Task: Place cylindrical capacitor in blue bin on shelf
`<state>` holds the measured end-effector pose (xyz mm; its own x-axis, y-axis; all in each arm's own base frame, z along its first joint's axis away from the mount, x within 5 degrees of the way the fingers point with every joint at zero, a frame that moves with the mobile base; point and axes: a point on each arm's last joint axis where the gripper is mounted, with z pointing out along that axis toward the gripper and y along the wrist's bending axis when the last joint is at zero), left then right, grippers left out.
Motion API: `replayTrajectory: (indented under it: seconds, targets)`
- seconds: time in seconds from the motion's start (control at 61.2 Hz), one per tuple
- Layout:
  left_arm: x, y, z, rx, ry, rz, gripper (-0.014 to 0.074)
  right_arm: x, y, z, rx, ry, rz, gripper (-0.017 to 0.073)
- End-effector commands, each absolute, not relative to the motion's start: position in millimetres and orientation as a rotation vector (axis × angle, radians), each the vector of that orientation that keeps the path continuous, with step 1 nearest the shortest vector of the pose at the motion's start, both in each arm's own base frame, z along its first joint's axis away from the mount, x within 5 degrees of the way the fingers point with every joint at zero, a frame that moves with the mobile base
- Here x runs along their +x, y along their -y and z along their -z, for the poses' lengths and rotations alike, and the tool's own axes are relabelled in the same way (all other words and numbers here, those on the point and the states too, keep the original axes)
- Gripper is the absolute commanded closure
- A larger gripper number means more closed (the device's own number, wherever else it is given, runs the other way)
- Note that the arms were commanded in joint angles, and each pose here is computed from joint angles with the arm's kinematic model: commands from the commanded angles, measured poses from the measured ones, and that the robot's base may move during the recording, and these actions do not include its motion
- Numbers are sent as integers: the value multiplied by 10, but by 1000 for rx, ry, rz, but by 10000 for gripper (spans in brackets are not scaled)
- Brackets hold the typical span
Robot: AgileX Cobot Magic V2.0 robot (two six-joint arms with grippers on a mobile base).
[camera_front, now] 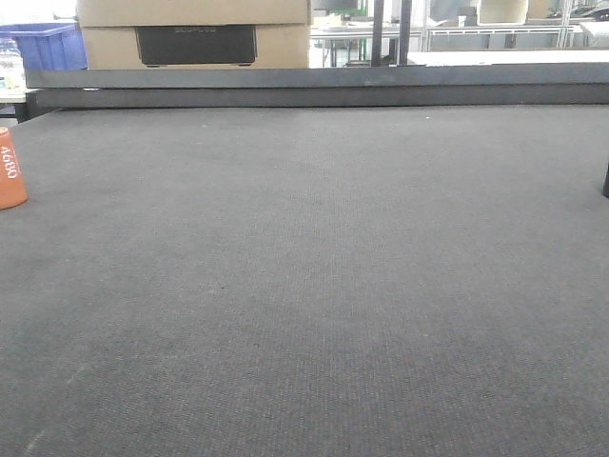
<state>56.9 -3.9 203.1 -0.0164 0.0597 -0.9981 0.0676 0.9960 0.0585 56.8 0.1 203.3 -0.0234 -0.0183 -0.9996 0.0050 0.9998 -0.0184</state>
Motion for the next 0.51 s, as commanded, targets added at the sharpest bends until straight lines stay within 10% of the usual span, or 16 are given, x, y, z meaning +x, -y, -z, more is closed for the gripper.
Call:
replayTrajectory:
  seconds: [0.0, 0.49]
  targets:
    - [564, 36, -2059, 93, -1561, 5, 704, 565, 0, -2052, -13, -1571, 24, 721]
    - [555, 34, -2181, 84, -1426, 4, 704, 565, 0, -2054, -13, -1569, 24, 721]
